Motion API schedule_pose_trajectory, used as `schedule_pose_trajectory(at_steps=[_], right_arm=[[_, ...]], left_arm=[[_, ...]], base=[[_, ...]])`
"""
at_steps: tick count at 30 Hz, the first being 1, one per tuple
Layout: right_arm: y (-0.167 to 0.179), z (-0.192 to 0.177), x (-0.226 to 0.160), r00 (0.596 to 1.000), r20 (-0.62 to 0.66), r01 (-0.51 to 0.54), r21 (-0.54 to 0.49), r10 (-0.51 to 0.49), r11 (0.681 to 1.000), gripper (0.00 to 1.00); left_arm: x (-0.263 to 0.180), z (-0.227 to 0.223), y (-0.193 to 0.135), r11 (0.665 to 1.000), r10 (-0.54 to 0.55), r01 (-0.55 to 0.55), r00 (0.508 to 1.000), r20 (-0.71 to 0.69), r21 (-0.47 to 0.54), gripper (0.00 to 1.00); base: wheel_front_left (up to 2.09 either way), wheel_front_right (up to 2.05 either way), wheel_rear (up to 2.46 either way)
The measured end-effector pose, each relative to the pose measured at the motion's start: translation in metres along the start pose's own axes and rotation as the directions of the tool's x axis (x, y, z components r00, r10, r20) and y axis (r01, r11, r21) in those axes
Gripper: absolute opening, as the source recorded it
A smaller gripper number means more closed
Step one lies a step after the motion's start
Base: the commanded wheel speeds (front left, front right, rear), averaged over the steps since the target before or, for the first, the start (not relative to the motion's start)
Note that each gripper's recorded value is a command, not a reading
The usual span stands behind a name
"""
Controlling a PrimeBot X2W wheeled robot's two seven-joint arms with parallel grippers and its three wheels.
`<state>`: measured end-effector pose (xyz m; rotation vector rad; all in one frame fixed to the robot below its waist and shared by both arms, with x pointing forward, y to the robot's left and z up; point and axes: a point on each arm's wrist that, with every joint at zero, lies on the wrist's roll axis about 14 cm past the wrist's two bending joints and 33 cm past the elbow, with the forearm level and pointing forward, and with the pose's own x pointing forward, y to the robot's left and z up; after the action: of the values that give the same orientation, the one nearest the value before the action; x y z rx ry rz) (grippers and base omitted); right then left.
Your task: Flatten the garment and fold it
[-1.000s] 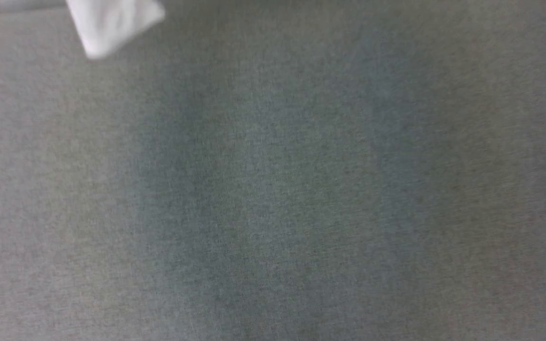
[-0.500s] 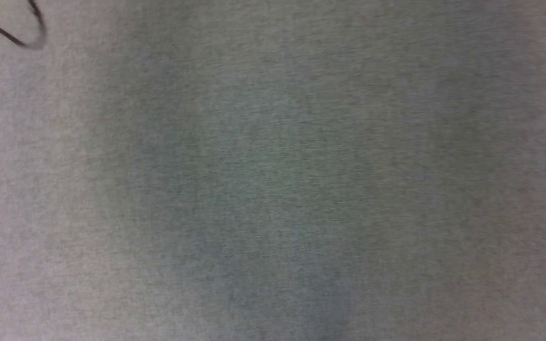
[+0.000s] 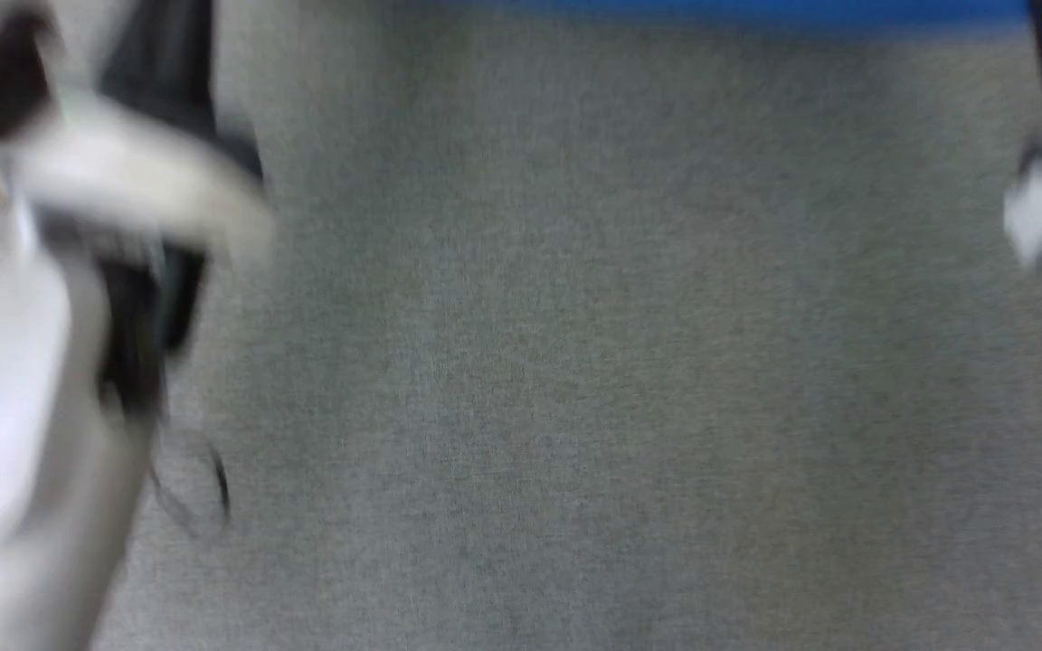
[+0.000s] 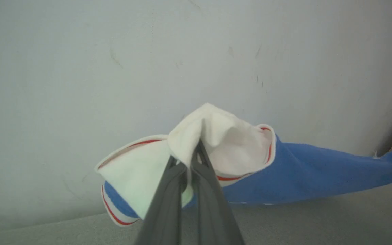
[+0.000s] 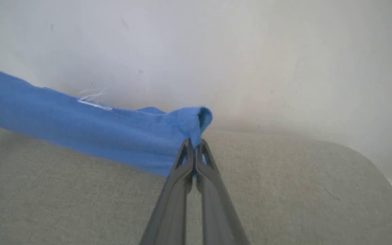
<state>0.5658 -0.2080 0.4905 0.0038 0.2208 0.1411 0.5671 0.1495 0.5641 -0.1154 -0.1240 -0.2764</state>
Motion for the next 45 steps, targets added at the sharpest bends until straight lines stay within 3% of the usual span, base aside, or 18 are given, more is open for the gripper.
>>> schedule_pose_trajectory(at_steps=[4,8,11,15,23,27,30,36,45], right_arm=[[-0.002,-0.019,-0.056,0.999,-0.033,0.035,0.073,-0.033,0.997,0.0],[-0.004,-0.043,-0.107,0.992,-0.1,0.092,0.137,-0.079,0.986,0.0],[-0.003,-0.06,-0.138,0.984,-0.154,0.115,0.131,-0.094,0.985,0.0],[0.008,-0.086,-0.178,0.964,-0.256,0.119,0.161,-0.075,0.98,0.0],[0.031,-0.123,-0.243,0.9,-0.436,0.086,0.203,0.012,0.975,0.0],[0.036,-0.142,-0.276,0.837,-0.545,0.088,0.218,0.047,0.972,0.0],[0.037,-0.144,-0.292,0.816,-0.575,0.092,0.23,0.059,0.969,0.0],[0.037,-0.122,-0.29,0.852,-0.521,0.088,0.236,0.05,0.968,0.0],[0.015,-0.078,-0.247,0.923,-0.383,0.08,0.138,-0.021,0.987,0.0]], left_arm=[[-0.061,-0.008,-0.007,0.992,0.052,-0.058,0.997,-0.053,-0.116,0.0],[-0.125,-0.036,-0.023,0.964,0.05,-0.099,0.979,-0.198,-0.246,0.0],[-0.171,-0.061,-0.034,0.958,0.022,-0.118,0.939,-0.342,-0.262,0.0],[-0.22,-0.085,-0.059,0.922,-0.052,-0.148,0.869,-0.493,-0.357,0.0],[-0.299,-0.101,-0.078,0.888,-0.13,-0.215,0.73,-0.671,-0.406,0.0],[-0.325,-0.098,-0.084,0.879,-0.155,-0.234,0.683,-0.714,-0.415,0.0],[-0.341,-0.093,-0.087,0.875,-0.166,-0.244,0.659,-0.733,-0.417,0.0],[-0.341,-0.073,-0.081,0.891,-0.133,-0.226,0.7,-0.701,-0.394,0.0],[-0.279,-0.041,-0.057,0.979,-0.119,-0.012,0.78,-0.615,-0.205,0.0]], base=[[0.0,0.0,0.0],[0.0,0.0,0.0],[0.0,0.0,0.0],[0.0,0.0,0.0],[0.0,0.0,0.0],[0.0,0.0,0.0],[0.0,0.0,0.0],[0.0,0.0,0.0],[0.0,0.0,0.0]])
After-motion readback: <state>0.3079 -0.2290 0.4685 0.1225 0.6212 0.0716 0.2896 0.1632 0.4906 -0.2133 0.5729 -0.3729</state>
